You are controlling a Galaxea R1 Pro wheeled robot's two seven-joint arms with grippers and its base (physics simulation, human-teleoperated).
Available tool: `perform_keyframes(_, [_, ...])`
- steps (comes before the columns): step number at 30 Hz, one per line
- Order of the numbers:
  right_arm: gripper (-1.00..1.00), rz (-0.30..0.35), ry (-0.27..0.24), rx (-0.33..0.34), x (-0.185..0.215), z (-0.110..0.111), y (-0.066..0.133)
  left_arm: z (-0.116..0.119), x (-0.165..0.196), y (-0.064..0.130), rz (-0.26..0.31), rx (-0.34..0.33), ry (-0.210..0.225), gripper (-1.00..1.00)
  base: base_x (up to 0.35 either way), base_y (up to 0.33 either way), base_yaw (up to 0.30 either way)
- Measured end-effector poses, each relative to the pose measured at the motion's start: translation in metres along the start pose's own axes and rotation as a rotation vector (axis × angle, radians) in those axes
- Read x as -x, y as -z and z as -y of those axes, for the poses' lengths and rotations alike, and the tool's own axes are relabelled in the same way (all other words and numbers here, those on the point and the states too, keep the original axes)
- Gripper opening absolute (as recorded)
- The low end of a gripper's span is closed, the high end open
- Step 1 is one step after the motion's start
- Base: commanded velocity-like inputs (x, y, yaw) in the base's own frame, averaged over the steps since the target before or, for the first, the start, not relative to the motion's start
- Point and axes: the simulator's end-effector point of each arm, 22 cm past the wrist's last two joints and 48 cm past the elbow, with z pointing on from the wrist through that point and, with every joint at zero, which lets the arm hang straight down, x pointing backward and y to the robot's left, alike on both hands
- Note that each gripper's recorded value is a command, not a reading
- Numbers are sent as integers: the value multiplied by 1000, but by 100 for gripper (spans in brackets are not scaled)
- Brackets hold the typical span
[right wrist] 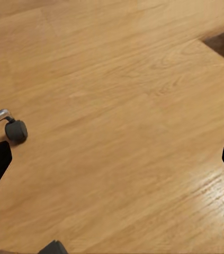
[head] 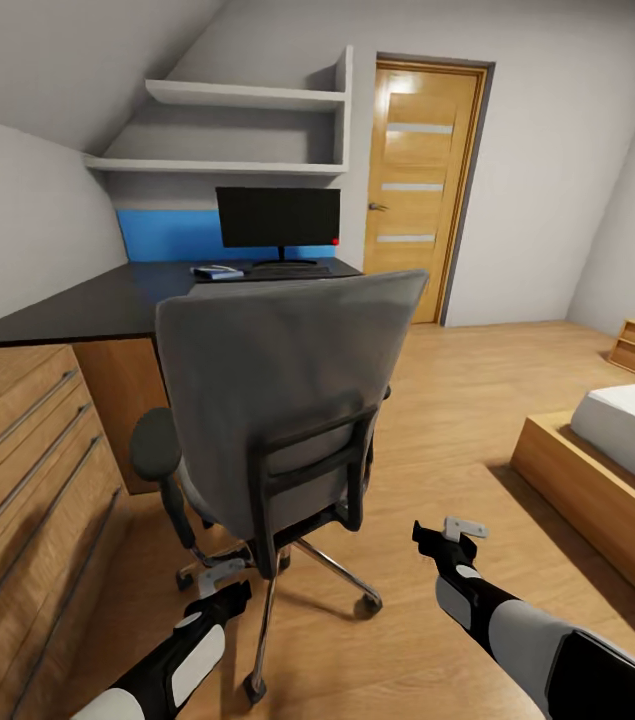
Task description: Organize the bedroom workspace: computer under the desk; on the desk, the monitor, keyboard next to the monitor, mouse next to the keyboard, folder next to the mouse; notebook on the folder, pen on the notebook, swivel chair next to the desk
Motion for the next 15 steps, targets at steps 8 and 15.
perform_keyframes(8, [100, 3, -1, 0, 0, 0, 0, -2, -1, -1, -1, 4, -4, 100, -38, 0, -1])
perform_keyframes(15, [100, 2, -1, 0, 0, 0, 0, -5, -6, -1, -12, 10, 2, 100, -298, 0, 0])
